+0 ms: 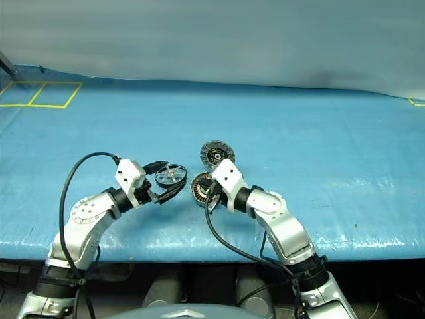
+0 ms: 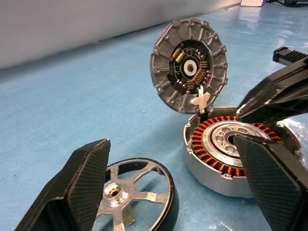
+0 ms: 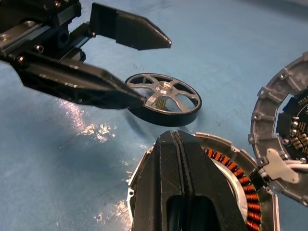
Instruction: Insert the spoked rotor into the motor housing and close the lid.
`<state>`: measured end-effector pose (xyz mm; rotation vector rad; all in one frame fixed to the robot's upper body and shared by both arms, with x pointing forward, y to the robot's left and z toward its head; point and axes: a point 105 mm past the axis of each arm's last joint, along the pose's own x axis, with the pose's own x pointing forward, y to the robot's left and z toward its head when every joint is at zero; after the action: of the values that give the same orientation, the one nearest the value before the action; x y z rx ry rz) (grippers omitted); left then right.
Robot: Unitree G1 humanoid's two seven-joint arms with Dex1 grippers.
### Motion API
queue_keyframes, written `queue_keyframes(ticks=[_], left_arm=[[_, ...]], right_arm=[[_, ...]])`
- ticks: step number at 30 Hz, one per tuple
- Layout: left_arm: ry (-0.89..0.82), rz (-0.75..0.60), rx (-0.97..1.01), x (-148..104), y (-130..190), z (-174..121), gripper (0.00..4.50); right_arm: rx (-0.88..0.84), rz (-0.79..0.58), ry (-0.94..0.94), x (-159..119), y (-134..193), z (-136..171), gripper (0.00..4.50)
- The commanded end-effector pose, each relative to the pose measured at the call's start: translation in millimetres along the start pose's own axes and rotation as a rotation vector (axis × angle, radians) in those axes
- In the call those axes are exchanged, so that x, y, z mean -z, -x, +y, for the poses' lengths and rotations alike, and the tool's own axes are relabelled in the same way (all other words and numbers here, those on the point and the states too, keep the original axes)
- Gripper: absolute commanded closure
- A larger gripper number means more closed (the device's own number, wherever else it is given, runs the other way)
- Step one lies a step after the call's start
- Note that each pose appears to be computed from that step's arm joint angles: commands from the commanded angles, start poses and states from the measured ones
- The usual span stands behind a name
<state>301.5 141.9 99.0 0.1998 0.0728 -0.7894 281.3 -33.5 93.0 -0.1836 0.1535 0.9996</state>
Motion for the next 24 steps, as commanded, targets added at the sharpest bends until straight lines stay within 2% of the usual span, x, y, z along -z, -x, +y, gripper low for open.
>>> queue_keyframes(ticks=[1, 5, 8, 12, 16, 20, 24], left_arm=[[-0.049, 0.002, 0.003, -18, 3, 14, 0.0], [-0.116, 0.087, 0.036, -28, 3, 29, 0.0], [-0.314, 0.264, 0.1, -23, 7, 42, 0.0], [-0.429, 0.356, 0.186, -39, 1, 55, 0.0], [-0.617, 0.535, 0.286, -49, -5, 74, 0.0], [-0.653, 0.595, 0.358, -66, -16, 82, 0.0], [-0.736, 0.73, 0.422, -66, -20, 89, 0.0]], right_arm=[[-0.028, -0.049, 0.034, -12, 9, 9, 4.48], [-0.035, -0.023, 0.049, -5, 20, 14, 4.48], [-0.005, -0.024, 0.043, -3, 23, 12, 4.48], [0.007, -0.026, 0.039, -3, 23, 9, 4.48], [0.003, -0.022, 0.043, -2, 22, 8, 4.48], [-0.016, -0.008, 0.049, -1, 25, 9, 4.48], [-0.033, 0.019, 0.055, 1, 29, 8, 4.48]])
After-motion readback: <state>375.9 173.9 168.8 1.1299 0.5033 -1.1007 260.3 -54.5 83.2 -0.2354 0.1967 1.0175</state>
